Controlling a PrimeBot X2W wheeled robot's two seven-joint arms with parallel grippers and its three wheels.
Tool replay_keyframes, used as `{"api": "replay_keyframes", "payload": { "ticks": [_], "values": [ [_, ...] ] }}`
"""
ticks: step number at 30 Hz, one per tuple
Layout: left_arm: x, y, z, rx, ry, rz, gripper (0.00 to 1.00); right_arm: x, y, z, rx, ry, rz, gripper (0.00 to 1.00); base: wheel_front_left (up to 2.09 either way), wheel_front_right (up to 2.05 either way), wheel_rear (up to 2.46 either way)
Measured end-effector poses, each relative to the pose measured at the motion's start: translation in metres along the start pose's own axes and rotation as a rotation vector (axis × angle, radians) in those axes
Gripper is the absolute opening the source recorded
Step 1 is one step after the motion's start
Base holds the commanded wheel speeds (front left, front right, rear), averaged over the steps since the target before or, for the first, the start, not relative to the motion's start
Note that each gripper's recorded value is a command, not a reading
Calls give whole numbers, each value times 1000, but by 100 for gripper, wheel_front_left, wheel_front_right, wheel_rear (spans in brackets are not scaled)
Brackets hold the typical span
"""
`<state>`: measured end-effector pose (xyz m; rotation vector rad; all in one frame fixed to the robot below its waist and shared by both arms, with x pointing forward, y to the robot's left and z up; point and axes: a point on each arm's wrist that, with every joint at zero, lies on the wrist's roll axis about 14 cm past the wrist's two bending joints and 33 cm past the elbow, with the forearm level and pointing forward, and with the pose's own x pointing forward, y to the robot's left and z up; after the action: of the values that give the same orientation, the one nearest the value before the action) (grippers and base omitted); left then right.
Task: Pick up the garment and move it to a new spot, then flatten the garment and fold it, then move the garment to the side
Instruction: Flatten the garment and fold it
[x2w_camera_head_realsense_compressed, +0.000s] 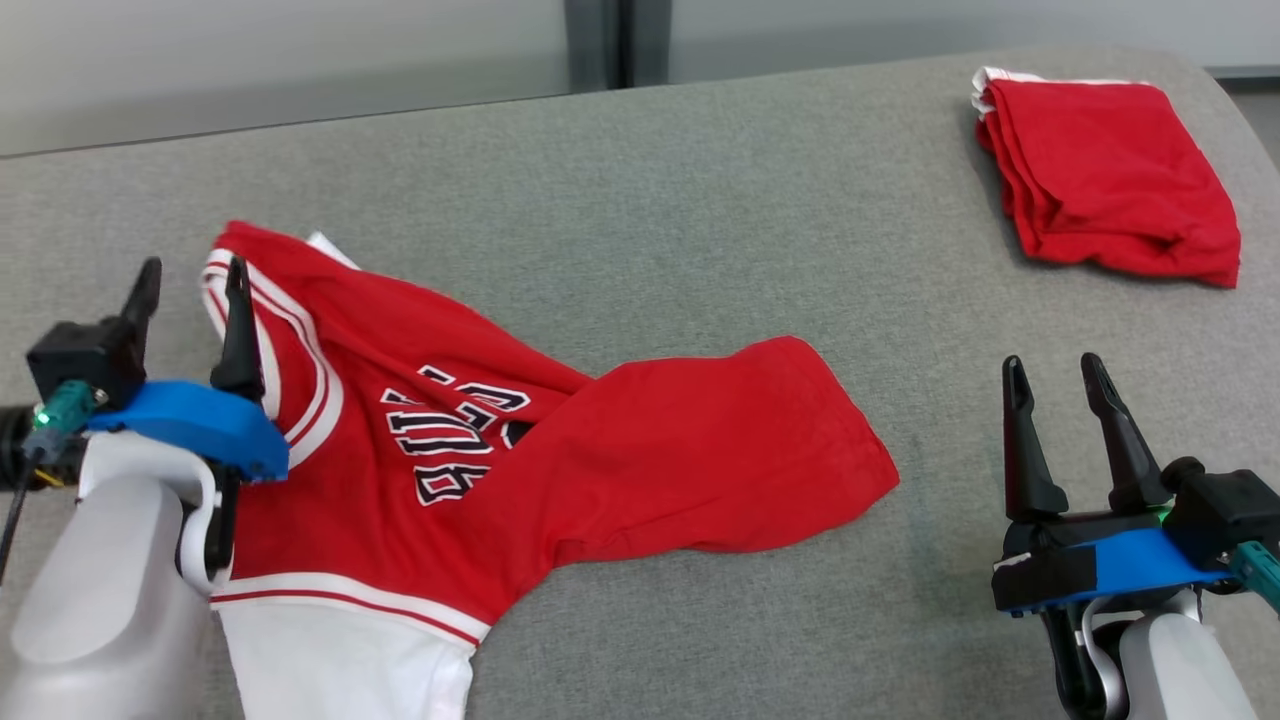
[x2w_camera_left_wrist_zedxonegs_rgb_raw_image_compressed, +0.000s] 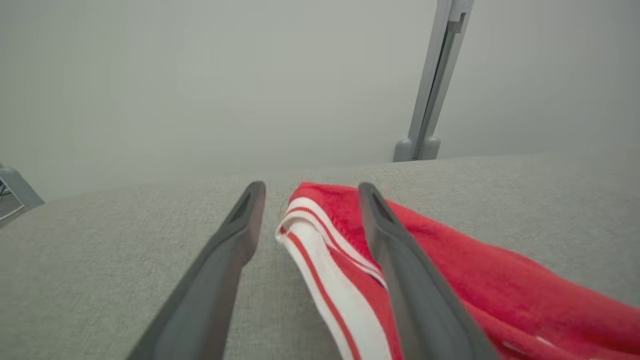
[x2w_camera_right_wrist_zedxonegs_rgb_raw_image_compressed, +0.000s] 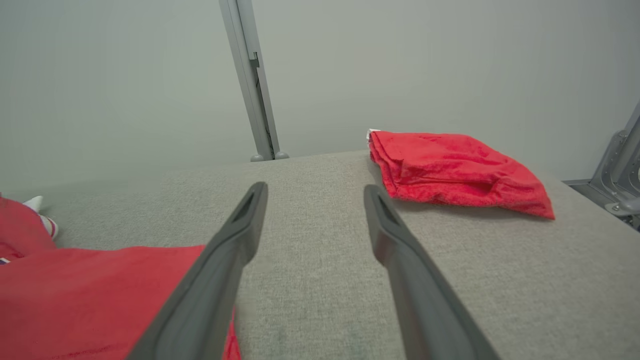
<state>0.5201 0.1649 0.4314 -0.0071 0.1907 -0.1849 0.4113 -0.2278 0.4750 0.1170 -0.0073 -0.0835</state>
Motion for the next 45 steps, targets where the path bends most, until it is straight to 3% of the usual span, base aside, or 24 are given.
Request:
{"api": "replay_keyframes", "payload": {
  "ticks": [3,14,26,45],
  "values": [
    [-8,6,27,-22,-93,35,100,2,7,4,2,-11,19,100,0,0,0],
    [-84,19,53,-32,-234,127,100,0,38,18,21,-51,105,100,0,0,0],
    [-149,17,43,-63,-256,198,100,-13,60,22,26,-58,168,100,0,0,0],
    [-170,12,39,-68,-265,212,100,-23,74,11,-22,-14,219,100,0,0,0]
  ]
}}
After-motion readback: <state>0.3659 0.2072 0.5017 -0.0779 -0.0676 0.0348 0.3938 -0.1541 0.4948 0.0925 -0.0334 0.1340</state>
